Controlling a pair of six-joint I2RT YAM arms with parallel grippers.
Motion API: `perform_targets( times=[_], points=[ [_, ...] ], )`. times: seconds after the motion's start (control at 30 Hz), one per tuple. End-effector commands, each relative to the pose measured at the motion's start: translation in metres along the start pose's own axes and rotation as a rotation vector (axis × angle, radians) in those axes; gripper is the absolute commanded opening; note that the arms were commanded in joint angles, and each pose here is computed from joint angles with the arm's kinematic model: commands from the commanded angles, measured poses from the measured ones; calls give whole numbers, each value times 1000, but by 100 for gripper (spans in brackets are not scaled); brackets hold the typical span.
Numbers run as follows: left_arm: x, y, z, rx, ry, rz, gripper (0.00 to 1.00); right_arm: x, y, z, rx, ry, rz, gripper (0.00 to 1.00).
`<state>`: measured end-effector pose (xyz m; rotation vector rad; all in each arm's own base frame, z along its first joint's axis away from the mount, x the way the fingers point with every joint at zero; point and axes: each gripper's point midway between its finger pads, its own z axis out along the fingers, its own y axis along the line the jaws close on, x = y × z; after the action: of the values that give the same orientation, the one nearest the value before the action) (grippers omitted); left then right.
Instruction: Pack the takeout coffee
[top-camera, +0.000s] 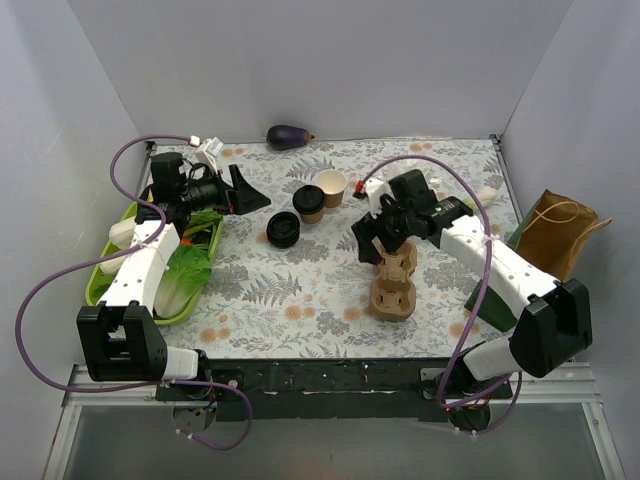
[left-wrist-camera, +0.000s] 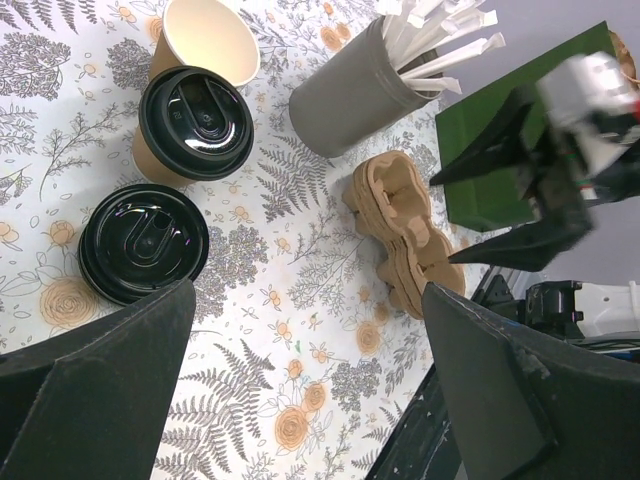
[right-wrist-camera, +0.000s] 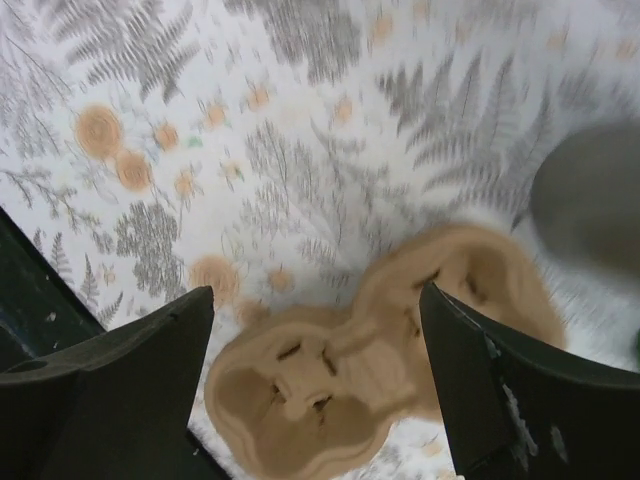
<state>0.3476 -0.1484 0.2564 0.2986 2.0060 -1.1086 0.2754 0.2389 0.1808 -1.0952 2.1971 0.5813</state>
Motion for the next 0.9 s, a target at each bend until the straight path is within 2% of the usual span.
perform_targets(
  times=[0.0,0.1,0.17,0.47,0.87],
  points=[
    [-7,-12,-5,27,-30,14,98,79,-8,-3,35,169,299,85],
    [-5,-11,-5,24,-26,9,98,98,-19,-7,64,196,371,76],
    [-4,-10,-6,22,-24,9,98,102,-24,-7,73,202,393,74],
    [-1,-8,-5,15,-21,-5,98,109,-33,-9,95,203,446,71],
    [2,-4,-3,12,-17,-23,98,113,-26,3,38,242,504,70]
  ],
)
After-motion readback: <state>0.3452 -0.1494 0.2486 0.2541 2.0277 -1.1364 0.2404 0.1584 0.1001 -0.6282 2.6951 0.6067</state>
